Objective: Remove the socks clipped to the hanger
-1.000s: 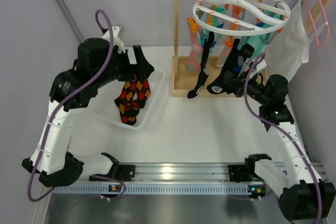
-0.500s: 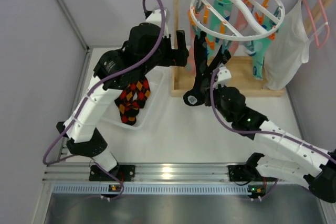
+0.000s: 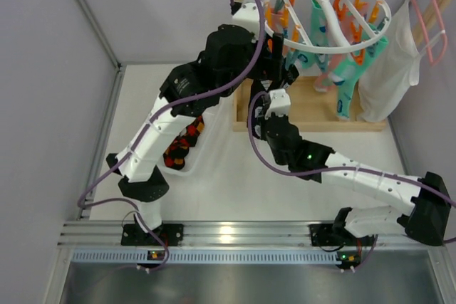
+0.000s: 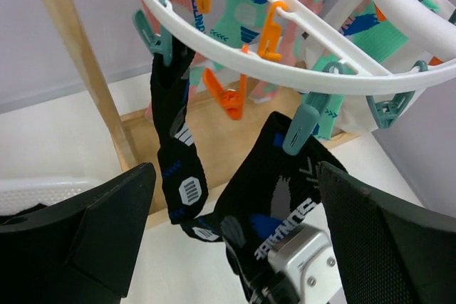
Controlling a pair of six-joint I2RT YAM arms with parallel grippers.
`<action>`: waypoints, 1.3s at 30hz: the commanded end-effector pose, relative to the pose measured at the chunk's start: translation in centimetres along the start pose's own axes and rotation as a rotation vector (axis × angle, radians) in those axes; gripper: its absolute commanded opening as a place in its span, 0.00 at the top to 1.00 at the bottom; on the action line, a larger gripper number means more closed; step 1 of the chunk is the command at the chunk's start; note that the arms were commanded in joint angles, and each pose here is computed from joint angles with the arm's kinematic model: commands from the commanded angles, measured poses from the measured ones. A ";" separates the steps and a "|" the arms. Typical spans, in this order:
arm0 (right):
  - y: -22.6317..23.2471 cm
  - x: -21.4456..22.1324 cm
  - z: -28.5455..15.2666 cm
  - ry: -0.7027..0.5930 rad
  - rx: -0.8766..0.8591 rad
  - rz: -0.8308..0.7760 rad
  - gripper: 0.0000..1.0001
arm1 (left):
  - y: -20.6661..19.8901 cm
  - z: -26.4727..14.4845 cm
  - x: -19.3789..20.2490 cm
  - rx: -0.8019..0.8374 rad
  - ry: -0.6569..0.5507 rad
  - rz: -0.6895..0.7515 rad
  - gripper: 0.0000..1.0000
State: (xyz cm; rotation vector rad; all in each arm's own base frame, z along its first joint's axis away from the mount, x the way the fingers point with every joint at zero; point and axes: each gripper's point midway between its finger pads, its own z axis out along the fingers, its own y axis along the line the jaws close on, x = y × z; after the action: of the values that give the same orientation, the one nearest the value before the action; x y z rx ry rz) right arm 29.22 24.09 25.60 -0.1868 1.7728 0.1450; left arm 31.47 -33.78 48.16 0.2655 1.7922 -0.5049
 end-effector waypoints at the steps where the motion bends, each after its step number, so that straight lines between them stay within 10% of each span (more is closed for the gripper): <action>1: 1.2 -1.9 -0.1 -0.035 0.029 -0.009 1.00 | -0.8 0.6 -2.6 0.009 -0.105 0.022 0.01; 39: 7.6 -1.5 0.9 -0.023 -0.082 -0.262 1.00 | 0.6 7.5 2.5 -0.351 -0.118 0.254 0.14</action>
State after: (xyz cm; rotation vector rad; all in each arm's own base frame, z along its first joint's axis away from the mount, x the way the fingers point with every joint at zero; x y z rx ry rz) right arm 29.50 29.77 25.36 -0.4224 1.7403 -0.0170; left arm 36.28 -37.02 43.94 0.2856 1.7014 -0.0726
